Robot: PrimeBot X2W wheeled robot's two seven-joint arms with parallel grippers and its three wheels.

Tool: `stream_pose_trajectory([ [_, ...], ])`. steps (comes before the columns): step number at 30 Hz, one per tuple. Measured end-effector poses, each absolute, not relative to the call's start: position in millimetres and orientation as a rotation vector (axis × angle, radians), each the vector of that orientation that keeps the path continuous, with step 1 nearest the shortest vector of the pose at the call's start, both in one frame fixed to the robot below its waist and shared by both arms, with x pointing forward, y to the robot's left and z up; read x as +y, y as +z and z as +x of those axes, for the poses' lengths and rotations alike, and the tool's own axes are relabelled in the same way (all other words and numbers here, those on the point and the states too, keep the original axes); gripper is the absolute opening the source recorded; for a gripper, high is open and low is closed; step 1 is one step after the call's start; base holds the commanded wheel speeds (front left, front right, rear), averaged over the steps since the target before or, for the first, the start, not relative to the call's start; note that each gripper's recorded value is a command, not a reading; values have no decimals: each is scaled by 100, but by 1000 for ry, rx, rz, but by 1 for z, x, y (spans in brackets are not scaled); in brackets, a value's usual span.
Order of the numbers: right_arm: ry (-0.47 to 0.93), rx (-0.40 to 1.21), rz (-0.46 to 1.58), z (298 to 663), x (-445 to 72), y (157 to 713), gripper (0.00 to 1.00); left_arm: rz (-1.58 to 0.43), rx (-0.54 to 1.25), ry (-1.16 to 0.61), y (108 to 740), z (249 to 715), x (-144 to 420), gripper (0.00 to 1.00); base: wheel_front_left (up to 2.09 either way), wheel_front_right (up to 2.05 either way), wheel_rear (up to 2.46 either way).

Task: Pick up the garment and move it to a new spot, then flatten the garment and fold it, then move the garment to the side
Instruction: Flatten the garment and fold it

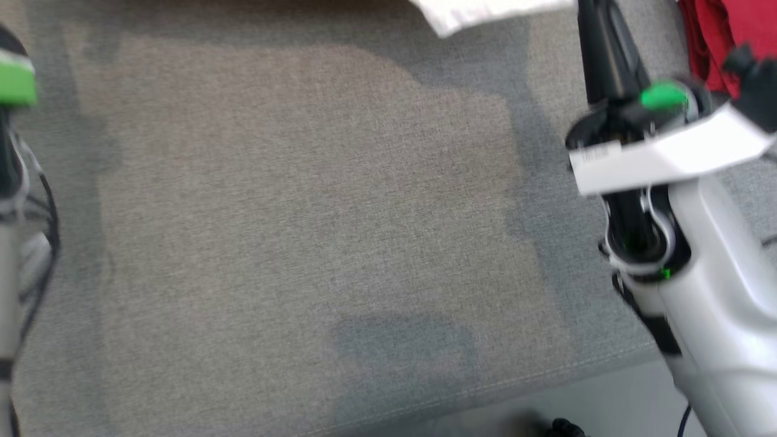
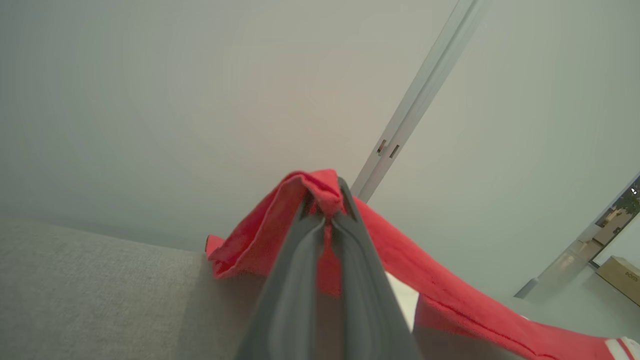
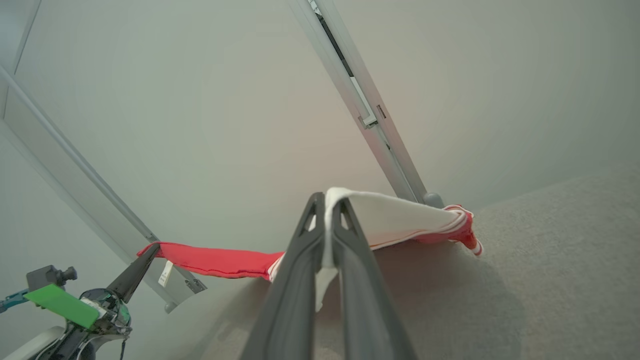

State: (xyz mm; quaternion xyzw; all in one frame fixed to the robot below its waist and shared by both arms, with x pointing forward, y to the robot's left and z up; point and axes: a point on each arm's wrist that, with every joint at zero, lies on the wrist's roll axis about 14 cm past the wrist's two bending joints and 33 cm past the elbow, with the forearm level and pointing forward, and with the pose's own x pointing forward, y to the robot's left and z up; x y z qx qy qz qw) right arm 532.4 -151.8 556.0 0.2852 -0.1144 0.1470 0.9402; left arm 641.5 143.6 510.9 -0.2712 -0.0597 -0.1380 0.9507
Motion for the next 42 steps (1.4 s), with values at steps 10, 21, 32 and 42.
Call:
stream_pose_trajectory([
  [10, 111, -93, 751, 439, -172, 505, 0, -630, -25, -44, 463, 516, 188, 0, 0, 0, 0],
  [21, 45, 9, 821, 379, -168, 481, 0, -666, 64, 113, 432, 425, 195, 0, 0, 0, 0],
  [32, 44, 35, 853, 355, -163, 478, 0, -675, 60, 133, 439, 386, 201, 0, 0, 0, 0],
  [42, 40, 64, 859, 352, -159, 469, 0, -700, 93, 133, 432, 374, 195, 0, 0, 0, 0],
])
